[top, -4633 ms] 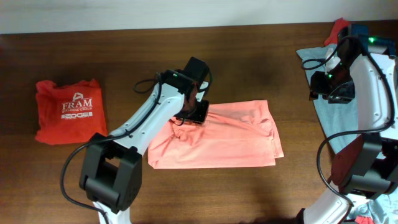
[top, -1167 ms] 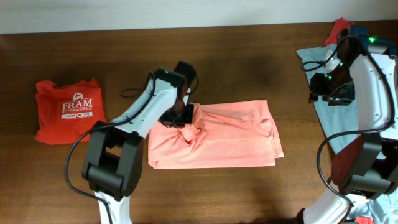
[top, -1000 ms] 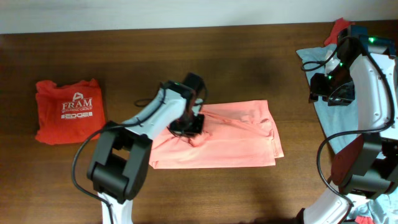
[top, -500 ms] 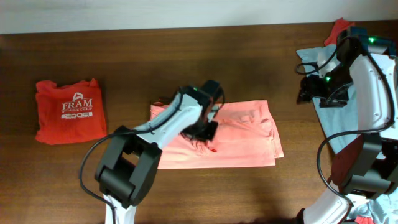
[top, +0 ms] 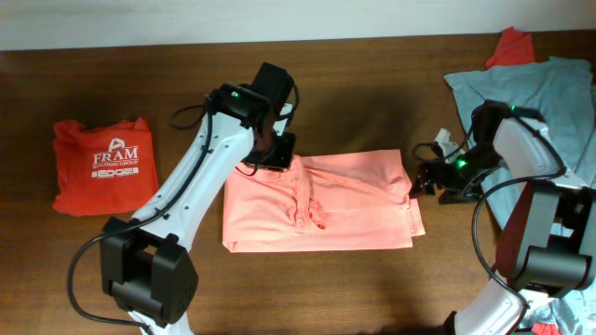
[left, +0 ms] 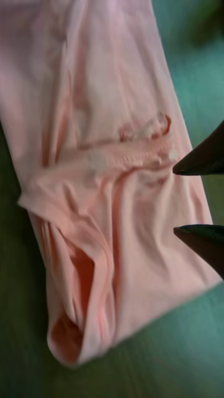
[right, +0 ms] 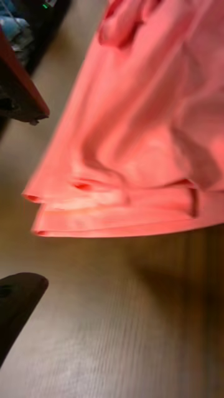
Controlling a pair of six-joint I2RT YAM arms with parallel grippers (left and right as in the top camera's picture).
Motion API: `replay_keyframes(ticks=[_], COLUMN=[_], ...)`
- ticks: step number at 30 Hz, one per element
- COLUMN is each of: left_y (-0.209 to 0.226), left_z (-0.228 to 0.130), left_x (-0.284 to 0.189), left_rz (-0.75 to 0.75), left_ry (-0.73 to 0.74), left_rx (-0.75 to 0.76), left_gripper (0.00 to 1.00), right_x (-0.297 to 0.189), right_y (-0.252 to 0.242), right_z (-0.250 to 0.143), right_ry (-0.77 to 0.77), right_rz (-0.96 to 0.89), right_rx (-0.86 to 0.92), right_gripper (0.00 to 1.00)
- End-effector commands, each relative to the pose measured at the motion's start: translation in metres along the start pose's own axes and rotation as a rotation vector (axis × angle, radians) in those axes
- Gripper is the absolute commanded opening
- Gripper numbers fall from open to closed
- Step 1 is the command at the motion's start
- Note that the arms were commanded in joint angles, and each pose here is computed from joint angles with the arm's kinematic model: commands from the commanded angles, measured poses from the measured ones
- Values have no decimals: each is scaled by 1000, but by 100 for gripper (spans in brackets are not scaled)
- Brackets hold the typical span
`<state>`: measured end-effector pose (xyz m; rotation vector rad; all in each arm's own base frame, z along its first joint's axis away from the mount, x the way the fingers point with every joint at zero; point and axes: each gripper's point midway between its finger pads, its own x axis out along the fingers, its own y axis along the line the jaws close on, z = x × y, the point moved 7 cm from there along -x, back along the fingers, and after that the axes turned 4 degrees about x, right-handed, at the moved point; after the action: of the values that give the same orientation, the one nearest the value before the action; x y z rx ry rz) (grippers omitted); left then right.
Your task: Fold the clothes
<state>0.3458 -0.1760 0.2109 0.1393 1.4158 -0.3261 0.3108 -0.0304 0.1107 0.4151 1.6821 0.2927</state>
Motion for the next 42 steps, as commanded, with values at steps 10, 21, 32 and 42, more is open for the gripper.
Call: replay_keyframes(ticks=[10,21,32,42], left_y=[12,39,106,129], left_z=[-1,-7,-12,-15], left_x=[-1,-4,-24,-28], left_rz=[58,122,163,173], left_ry=[5,44,15,10], left_rx=[-3,-58,-237,-299], left_gripper=[28,27,27,28], right_x=[57,67,9,-42], right_y=[21,29,-32,39], right_z=[2,9,17,31], right_ry=[-18,-30,-115,-88], right_rz=[12,-22,-143,-181], right_rx=[-92,-28,189,65], right_gripper=[88,5,4,4])
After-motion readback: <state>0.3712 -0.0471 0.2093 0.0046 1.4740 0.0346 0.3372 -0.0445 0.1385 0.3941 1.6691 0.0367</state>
